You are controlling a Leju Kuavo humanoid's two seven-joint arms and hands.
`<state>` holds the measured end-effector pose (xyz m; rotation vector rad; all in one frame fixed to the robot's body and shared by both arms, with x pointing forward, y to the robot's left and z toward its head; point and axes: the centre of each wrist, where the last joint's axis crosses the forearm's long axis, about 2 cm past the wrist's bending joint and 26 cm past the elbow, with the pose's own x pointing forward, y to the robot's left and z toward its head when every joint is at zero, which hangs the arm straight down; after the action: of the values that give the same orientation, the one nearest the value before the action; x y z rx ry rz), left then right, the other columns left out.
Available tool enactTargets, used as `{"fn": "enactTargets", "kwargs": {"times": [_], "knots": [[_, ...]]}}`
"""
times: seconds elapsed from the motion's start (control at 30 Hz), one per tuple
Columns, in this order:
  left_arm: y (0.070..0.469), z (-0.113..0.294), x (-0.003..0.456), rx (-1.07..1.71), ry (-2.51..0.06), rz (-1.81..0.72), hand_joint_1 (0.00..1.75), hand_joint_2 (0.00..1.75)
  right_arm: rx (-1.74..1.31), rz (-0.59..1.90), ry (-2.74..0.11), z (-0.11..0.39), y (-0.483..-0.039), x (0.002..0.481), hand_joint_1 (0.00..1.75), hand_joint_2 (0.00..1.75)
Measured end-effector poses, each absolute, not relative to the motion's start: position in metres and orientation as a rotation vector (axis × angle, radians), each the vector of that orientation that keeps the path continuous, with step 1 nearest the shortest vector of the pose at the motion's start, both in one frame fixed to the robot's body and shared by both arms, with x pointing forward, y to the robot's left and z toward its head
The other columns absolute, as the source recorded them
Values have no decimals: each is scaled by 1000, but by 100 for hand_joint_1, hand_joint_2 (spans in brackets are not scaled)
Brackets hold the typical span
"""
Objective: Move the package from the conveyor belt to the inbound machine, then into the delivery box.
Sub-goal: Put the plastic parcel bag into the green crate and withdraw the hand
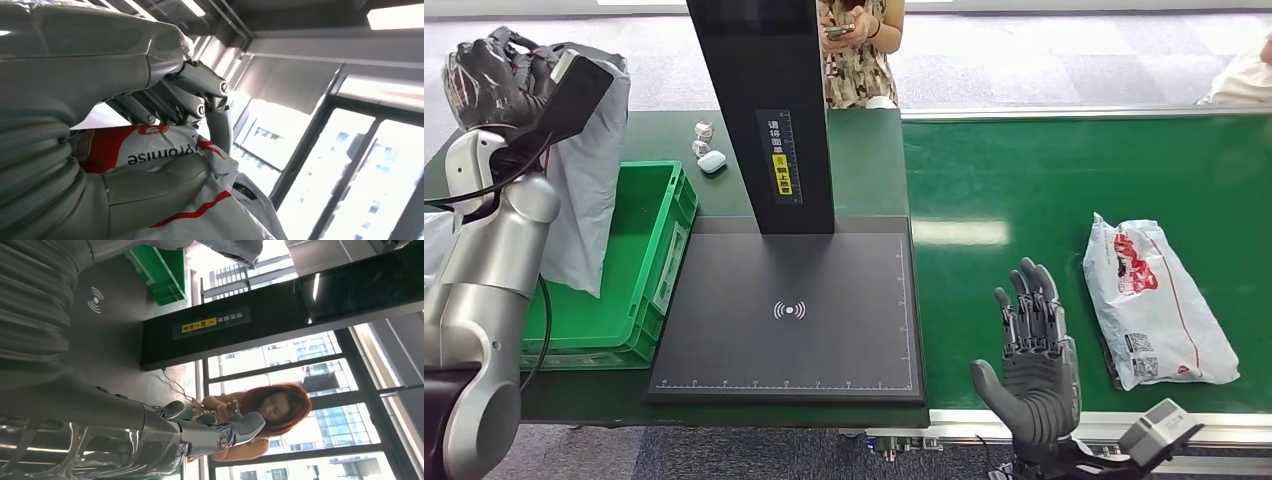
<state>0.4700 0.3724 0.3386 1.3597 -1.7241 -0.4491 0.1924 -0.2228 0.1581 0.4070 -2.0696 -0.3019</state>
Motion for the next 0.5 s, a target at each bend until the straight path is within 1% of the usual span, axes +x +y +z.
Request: {"fn": "enactTargets", "kwargs": {"times": [0.1, 0.17, 0.2, 0.23, 0.3, 0.33, 0.5], "knots": [[387, 327, 470, 1366, -1644, -470, 156, 175, 408, -300, -2065, 157, -223, 191, 0, 175], [395, 318, 469, 1360, -1592, -486, 145, 175, 410, -297, -2062, 157, -223, 191, 0, 175], [398, 313, 469, 1354, -1569, -494, 110, 175, 411, -296, -2061, 156, -223, 190, 0, 175], [401, 307, 468, 1347, -1549, -503, 71, 175, 412, -294, -2061, 156, -224, 190, 0, 175], [404, 298, 466, 1331, -1512, -520, 4, 175, 412, -291, -2059, 156, -224, 190, 0, 175], [406, 294, 465, 1323, -1495, -529, 0, 175, 410, -290, -2059, 156, -224, 190, 0, 175], [407, 281, 463, 1295, -1427, -572, 0, 175, 396, -282, -2039, 155, -226, 190, 0, 175]]}}
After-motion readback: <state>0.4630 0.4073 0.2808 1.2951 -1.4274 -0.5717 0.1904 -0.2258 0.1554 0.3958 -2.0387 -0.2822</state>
